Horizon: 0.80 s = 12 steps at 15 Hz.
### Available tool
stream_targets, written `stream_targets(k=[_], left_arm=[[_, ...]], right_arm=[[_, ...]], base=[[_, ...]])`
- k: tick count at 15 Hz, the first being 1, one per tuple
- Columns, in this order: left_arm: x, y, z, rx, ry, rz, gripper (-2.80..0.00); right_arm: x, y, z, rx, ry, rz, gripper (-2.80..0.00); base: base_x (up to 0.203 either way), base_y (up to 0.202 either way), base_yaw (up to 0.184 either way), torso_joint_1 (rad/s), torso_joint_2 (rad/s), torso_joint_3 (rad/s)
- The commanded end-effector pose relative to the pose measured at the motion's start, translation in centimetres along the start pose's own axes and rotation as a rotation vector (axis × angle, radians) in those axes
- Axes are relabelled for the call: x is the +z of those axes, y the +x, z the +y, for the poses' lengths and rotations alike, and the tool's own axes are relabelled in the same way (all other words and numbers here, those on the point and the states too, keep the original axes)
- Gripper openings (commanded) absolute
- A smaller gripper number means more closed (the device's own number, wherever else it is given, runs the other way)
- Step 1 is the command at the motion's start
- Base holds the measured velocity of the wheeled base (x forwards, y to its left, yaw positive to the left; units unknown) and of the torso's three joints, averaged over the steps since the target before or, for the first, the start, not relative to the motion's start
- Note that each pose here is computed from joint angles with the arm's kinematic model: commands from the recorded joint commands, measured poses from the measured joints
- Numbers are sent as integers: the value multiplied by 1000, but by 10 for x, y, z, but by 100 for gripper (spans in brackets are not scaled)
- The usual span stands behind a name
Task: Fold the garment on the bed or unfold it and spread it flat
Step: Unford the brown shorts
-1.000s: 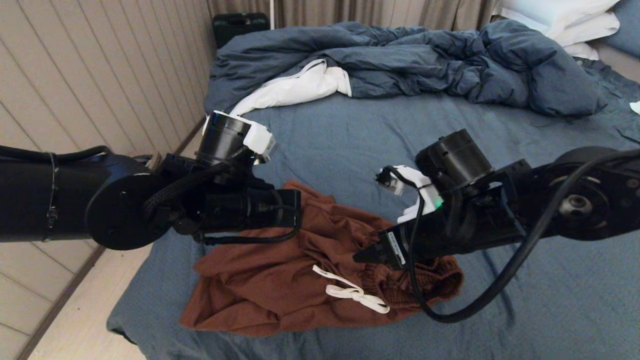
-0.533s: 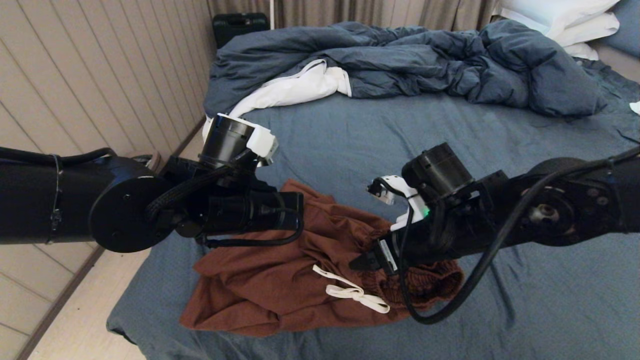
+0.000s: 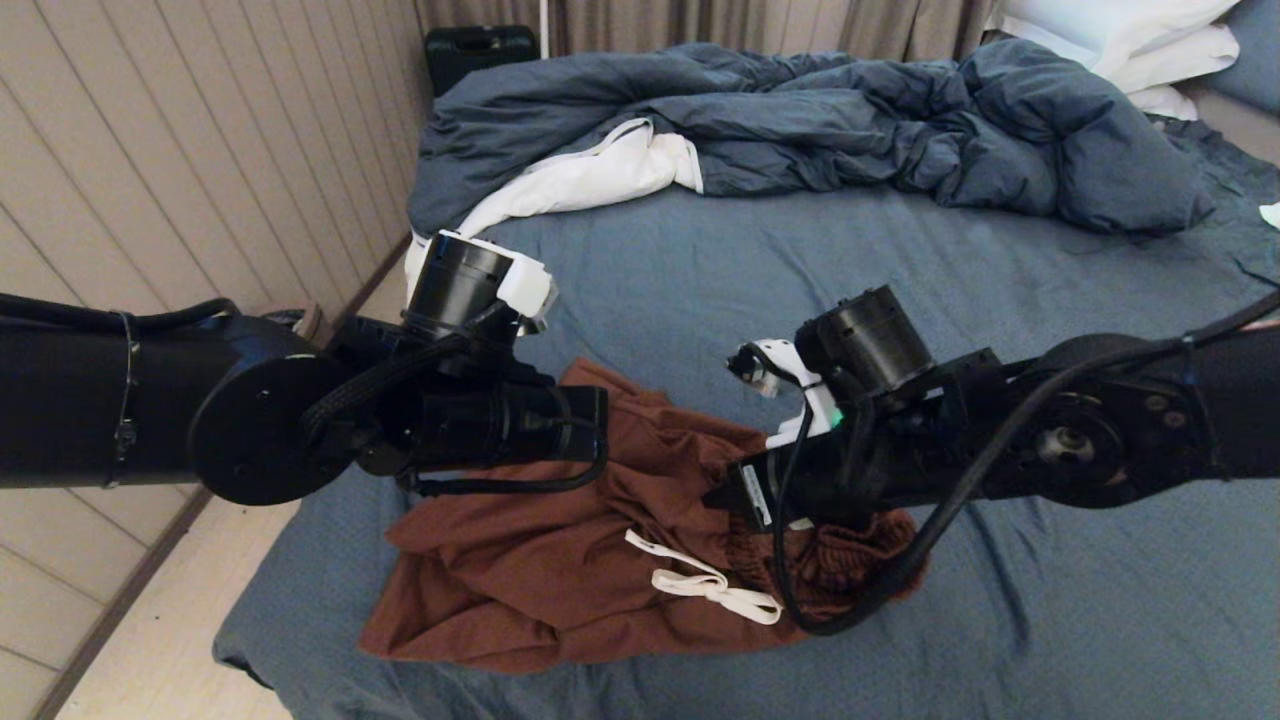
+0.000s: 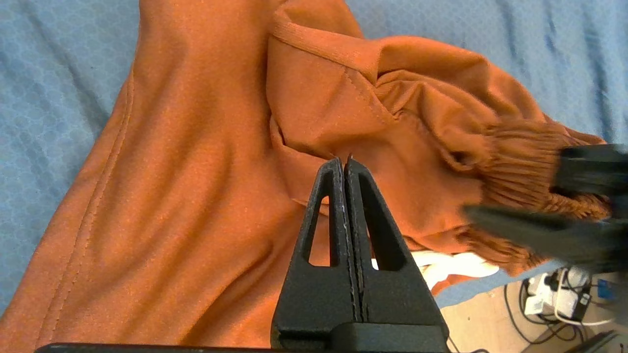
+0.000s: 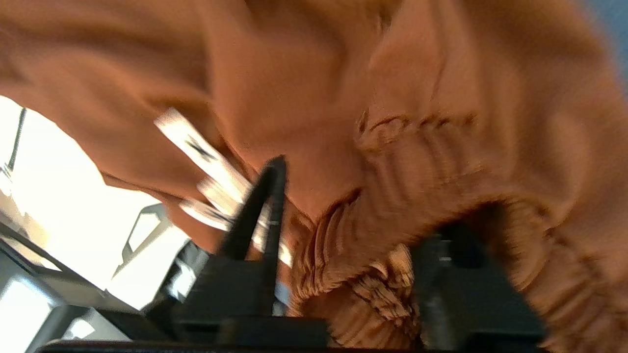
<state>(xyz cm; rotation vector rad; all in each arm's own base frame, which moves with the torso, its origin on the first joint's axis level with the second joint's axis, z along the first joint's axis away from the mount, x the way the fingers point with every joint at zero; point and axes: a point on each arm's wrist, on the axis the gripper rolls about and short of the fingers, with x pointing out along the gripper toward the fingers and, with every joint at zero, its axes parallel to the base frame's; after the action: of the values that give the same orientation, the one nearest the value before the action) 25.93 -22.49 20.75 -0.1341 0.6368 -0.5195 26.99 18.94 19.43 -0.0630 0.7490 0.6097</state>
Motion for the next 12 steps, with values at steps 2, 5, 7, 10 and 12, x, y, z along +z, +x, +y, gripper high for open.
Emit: stream_targets(k=[2, 5, 7, 10, 12], left_arm=[[-1, 1, 0, 2, -2, 3, -280], [-1, 1, 0, 2, -4, 3, -280], [-1, 0, 0, 1, -4, 2, -280], [-2, 3, 0, -9, -1, -25, -280], [-4, 6, 1, -8, -1, -36, -280]], right_arm=[[14, -41, 9, 36, 11, -168, -280], [22, -77, 15, 62, 13, -293, -280], [26, -92, 16, 63, 12, -342, -280], [33, -119, 17, 1, 23, -448, -280], [37, -137, 18, -23, 27, -534, -280]], base=[[0, 0, 0, 0, 0, 0], [0, 0, 0, 0, 0, 0], [0, 0, 0, 0, 0, 0], [0, 0, 0, 0, 0, 0], [0, 0, 0, 0, 0, 0]])
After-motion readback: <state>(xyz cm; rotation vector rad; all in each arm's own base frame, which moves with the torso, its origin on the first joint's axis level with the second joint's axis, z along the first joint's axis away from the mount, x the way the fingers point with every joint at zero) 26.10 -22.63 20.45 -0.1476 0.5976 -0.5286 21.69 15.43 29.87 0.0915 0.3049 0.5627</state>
